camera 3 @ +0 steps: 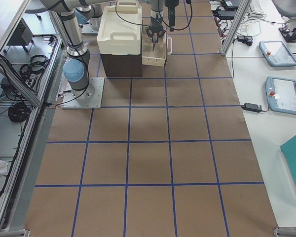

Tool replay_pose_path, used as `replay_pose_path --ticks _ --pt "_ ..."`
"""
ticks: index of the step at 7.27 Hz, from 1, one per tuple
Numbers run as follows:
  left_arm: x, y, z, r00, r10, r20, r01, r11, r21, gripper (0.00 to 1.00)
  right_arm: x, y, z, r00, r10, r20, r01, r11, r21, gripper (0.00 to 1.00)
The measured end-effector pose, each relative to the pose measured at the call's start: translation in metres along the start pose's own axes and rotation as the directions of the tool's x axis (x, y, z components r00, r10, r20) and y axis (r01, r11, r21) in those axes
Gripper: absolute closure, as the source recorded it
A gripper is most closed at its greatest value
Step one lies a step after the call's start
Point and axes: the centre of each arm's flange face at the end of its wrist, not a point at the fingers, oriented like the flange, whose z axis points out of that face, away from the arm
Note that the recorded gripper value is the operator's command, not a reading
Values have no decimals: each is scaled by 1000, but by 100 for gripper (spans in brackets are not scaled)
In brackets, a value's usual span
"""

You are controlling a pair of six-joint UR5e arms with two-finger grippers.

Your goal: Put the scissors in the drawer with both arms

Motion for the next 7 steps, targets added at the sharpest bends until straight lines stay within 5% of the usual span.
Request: replay_pose_path --ticks 4,7 --pt "2 0 10 1000 -6 -13 6 1000 -3 100 -5 12 0 994 -88 59 92 994 -55 0" --pt "4 1 15 1000 -9 -22 9 1000 -11 89 -5 23 14 991 -114 67 122 984 -129 0"
